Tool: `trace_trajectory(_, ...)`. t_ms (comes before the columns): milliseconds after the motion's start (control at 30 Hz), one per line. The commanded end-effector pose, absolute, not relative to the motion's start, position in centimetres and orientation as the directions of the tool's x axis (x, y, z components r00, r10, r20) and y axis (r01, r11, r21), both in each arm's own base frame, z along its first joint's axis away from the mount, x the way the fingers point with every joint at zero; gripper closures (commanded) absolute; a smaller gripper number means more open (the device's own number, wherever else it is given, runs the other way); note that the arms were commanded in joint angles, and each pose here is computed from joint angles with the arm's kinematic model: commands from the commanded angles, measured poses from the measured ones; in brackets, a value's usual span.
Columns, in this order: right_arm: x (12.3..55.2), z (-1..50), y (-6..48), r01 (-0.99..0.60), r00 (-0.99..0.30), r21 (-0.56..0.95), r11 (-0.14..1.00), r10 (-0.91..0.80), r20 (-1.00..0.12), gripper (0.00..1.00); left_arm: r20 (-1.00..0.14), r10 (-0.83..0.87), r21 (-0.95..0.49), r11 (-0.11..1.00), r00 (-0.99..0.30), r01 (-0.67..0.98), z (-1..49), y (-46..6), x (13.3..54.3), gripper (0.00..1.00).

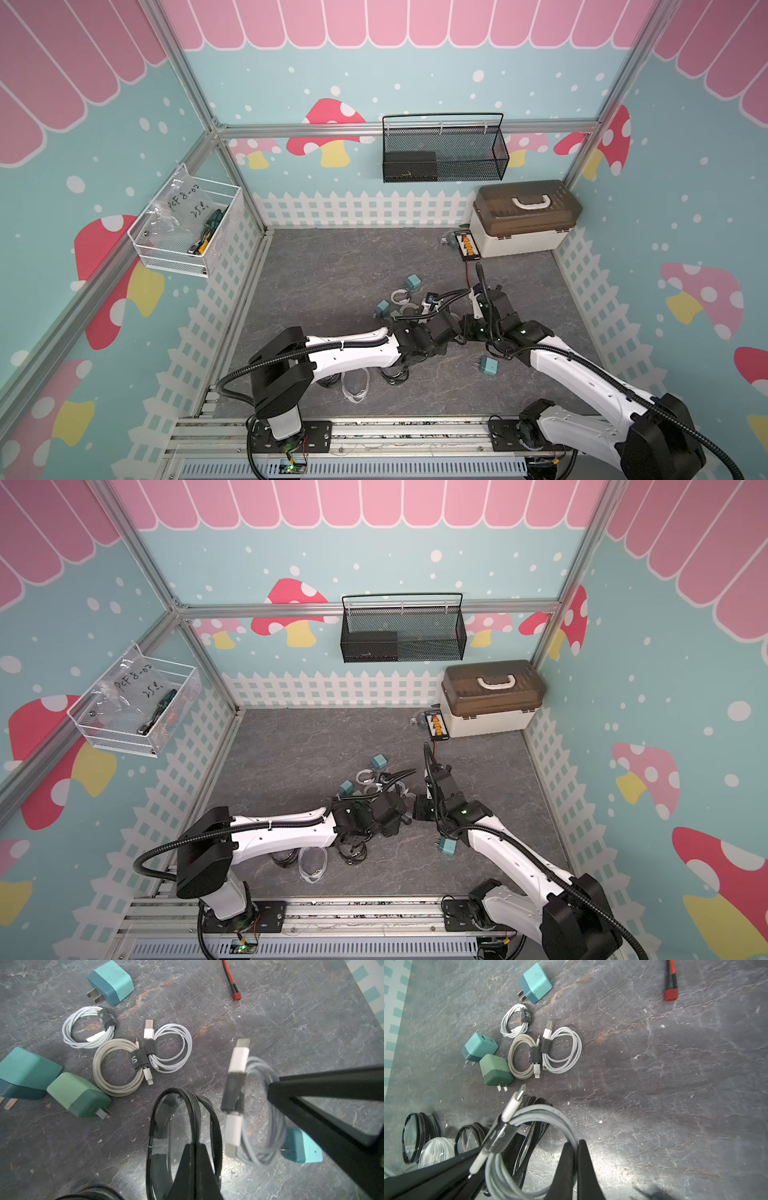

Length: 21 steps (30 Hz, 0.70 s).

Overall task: Pack away charging kits
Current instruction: Place the charging cable in the storage bag.

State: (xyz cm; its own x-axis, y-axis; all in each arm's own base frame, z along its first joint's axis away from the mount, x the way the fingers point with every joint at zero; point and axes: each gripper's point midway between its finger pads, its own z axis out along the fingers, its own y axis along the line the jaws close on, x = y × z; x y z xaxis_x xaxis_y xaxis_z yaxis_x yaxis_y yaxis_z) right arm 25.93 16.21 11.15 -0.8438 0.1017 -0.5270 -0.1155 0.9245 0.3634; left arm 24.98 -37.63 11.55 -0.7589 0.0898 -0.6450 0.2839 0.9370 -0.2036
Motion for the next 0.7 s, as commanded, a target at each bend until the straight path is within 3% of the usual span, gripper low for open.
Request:
trace_trajectory(0, 25.1, 9.8, 16.7, -0.105, -0.87, 0.358, 0.928, 0.088, -0.484, 1.0, -0.699, 0.045, -0.211, 0.941, -0.714, 0.266, 12.8, -38.1, 26.5, 1.0)
trace_trajectory(667, 25.0, 7.1, 15.9, -0.089, -0.899, 0.24, 0.967, 0.026, -0.437, 1.0, -0.749, 0.022, -0.334, 0.85, -0.662, 0.407, 14.6, -40.0, 25.5, 1.0)
